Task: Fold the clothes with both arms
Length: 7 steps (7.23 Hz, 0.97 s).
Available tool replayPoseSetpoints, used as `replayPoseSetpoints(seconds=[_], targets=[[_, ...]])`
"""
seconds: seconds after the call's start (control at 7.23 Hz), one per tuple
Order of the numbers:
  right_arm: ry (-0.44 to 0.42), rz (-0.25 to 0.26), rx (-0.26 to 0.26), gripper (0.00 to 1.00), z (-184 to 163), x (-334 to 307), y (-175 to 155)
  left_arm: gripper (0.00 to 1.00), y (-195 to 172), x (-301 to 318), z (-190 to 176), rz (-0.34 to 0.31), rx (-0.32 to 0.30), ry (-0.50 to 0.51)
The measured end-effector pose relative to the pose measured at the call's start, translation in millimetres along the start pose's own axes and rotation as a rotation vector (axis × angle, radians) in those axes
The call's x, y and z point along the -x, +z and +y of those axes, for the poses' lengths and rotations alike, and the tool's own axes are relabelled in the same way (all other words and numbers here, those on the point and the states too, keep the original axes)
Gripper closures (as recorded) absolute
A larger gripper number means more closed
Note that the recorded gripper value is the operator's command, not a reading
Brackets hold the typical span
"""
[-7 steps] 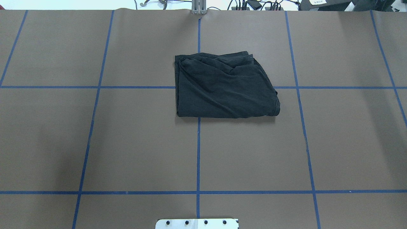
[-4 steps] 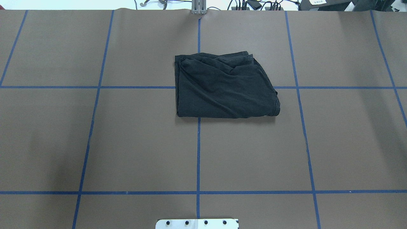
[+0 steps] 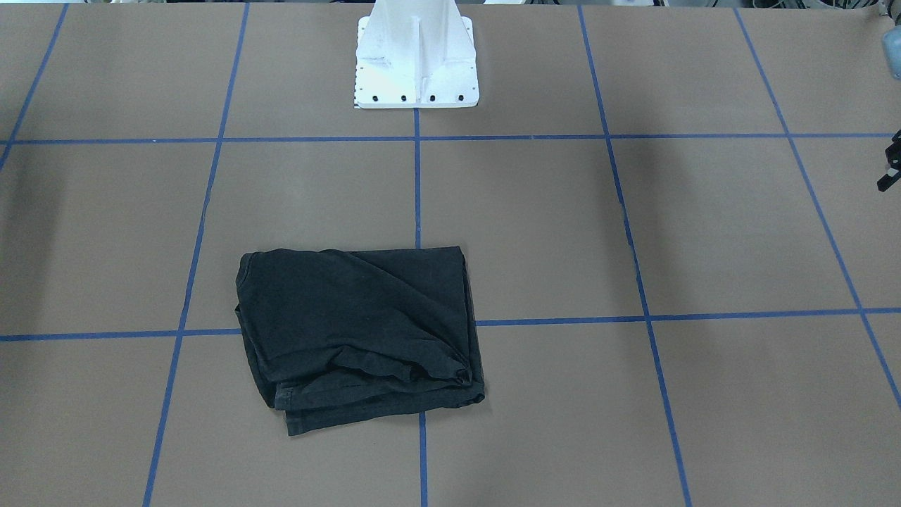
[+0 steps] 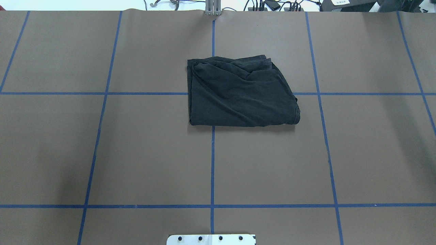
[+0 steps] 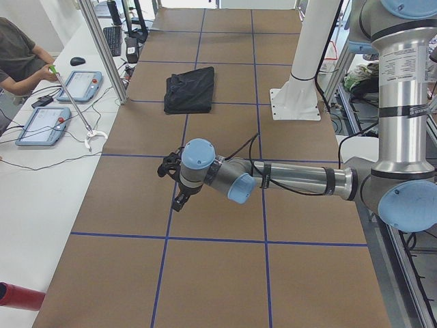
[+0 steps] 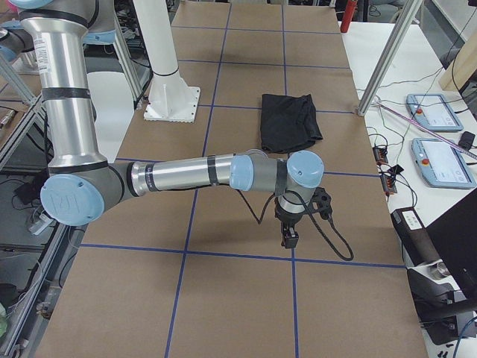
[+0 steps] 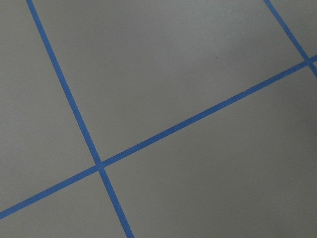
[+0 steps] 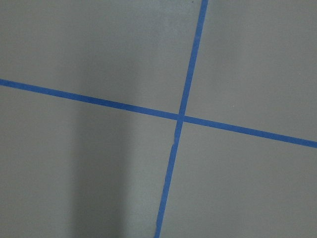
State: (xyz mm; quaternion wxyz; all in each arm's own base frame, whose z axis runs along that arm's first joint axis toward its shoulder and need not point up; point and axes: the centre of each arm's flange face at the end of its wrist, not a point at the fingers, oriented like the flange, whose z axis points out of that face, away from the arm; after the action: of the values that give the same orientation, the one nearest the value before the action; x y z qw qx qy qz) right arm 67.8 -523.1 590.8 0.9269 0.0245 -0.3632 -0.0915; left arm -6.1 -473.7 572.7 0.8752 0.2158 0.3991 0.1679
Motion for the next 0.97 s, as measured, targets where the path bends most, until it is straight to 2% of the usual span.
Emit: replayPoseSetpoints(seconds=[0.42,0.55,0.83,0.97], targets=[[-0.003,-0.042,-0.019,0.00,24.4,16.0,-5.6,0.00,-13.6,-6.6,18.8,-0.010,-0.012,-0.003],[0.028,-0.044,-0.024,0.00,28.6,20.0,-7.2,0.00,-13.8,-6.0,30.2,-0.012,-0.004,-0.015],[0.107,-0.037,-0.024,0.00,26.1,27.0,-7.6,0.00,-12.0,-4.8,24.3,-0.012,-0.002,-0.020],[0.114,-0.010,-0.016,0.00,24.6,28.6,-5.0,0.00,-9.1,-1.6,7.1,-0.013,-0.001,-0.034]])
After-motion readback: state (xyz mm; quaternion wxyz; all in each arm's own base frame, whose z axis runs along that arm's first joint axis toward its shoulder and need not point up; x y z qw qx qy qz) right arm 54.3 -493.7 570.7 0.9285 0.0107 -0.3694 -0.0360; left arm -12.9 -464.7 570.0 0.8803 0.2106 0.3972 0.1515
